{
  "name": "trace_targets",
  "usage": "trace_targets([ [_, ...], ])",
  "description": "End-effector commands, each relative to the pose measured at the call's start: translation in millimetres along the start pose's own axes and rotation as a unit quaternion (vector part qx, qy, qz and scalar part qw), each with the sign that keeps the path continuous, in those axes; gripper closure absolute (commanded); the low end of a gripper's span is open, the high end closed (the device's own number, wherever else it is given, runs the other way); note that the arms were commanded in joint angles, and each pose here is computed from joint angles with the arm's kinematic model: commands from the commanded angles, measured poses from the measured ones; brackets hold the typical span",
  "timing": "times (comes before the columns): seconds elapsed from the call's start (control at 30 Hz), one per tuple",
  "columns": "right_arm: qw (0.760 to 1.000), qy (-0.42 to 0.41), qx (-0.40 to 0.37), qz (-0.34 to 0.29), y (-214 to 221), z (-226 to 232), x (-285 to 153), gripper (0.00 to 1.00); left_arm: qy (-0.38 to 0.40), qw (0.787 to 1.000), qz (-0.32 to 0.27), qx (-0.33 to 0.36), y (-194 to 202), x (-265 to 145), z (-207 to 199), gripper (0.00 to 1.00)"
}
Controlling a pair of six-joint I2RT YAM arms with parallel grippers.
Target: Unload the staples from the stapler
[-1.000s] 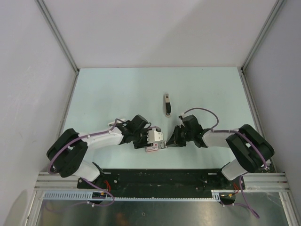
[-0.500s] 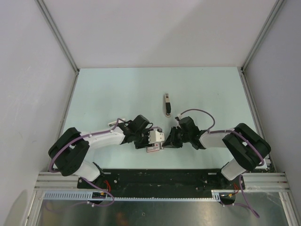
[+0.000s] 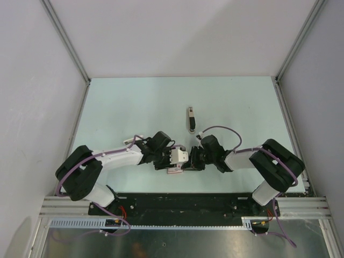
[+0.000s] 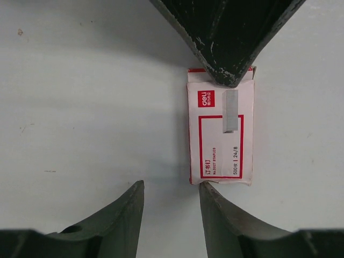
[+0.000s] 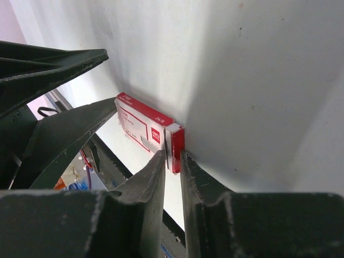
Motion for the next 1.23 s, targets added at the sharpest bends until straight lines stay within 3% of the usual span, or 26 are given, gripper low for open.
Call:
trace_targets([
  [0.0, 1.000, -0.001, -0.011, 0.000, -1, 0, -4, 0.74, 0.011, 1.000, 0.011, -0.002, 1, 4, -5, 0.50],
  [0.23, 0.999, 0.038, -0.020, 0.004, -1, -18, -25, 0.67, 0.003, 1.000, 0.015, -0.001, 2, 4, -2, 0.60],
  [0.4, 0.999, 0.042, -0.025, -0.006, -5, -22, -42, 0.65, -0.009, 1.000, 0.014, -0.011, -1, 4, 2, 0.61],
  [0.6, 0.995, 0.065, -0.050, -0.059, -35, -22, -71, 0.57, -0.042, 0.997, -0.048, -0.051, -41, -25, 25, 0.37],
  [0.77, 0.984, 0.120, -0.083, -0.101, -73, -23, -101, 0.24, -0.063, 0.987, -0.123, -0.086, -83, -83, 46, 0.04],
  [0.93, 0.974, 0.136, -0.109, -0.144, -110, -15, -131, 0.03, -0.092, 0.963, -0.201, -0.154, -98, -145, 78, 0.01],
  [1.07, 0.965, 0.136, -0.130, -0.180, -129, -7, -152, 0.01, -0.099, 0.934, -0.249, -0.236, -85, -180, 104, 0.01],
  [1.2, 0.956, 0.153, -0.146, -0.203, -142, -4, -165, 0.01, -0.120, 0.917, -0.252, -0.284, -65, -189, 120, 0.01],
])
Point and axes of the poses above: each gripper's point midway between its finger pads, its own x axis out along the fingers, its own z axis along the line the jaws close on, y = z × x, the point moved 4 cm from there along -x, back along the fingers, and after that the axes turned 12 degrees about -x, right-handed, at the moved point
